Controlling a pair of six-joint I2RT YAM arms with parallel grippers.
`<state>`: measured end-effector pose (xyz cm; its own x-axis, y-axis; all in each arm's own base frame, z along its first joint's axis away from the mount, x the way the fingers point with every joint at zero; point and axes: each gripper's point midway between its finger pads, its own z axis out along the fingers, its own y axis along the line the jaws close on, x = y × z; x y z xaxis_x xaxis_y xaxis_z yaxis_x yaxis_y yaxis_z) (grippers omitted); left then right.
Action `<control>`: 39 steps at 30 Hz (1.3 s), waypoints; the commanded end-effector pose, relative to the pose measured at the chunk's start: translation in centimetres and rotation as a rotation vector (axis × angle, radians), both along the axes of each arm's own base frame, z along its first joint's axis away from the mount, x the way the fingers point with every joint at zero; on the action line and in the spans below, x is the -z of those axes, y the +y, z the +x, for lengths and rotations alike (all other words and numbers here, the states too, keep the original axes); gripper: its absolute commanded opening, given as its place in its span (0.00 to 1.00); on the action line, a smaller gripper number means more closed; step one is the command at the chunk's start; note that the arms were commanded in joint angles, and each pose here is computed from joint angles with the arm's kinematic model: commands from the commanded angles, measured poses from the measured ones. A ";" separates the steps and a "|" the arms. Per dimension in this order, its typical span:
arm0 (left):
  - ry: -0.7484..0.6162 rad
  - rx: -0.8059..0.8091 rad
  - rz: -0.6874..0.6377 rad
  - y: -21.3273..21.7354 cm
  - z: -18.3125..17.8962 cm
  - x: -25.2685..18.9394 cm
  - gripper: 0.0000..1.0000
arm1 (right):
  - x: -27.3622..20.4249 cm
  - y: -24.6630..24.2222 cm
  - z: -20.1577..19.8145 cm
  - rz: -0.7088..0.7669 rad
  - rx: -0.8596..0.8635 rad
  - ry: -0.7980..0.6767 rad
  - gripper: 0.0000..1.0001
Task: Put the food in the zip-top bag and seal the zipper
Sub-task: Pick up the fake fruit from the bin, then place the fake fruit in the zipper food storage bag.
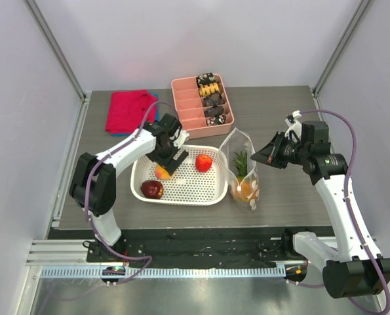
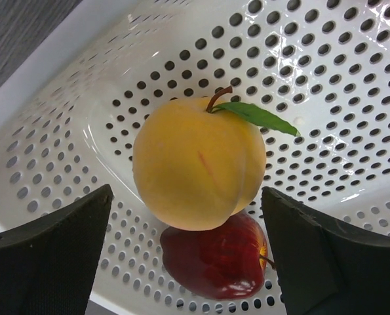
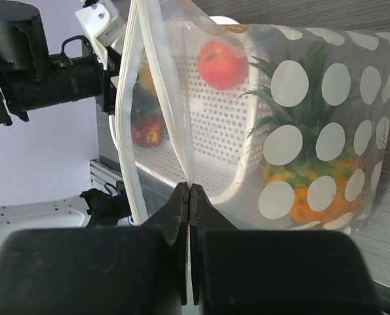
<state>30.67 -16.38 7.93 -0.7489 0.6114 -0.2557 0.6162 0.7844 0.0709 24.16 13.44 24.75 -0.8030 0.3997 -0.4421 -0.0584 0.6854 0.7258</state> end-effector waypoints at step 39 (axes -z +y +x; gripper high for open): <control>-0.252 0.327 -0.796 -25.0 -3.9 -22.4 0.46 | -1.5 -0.1 0.6 -0.011 -0.009 -0.053 0.01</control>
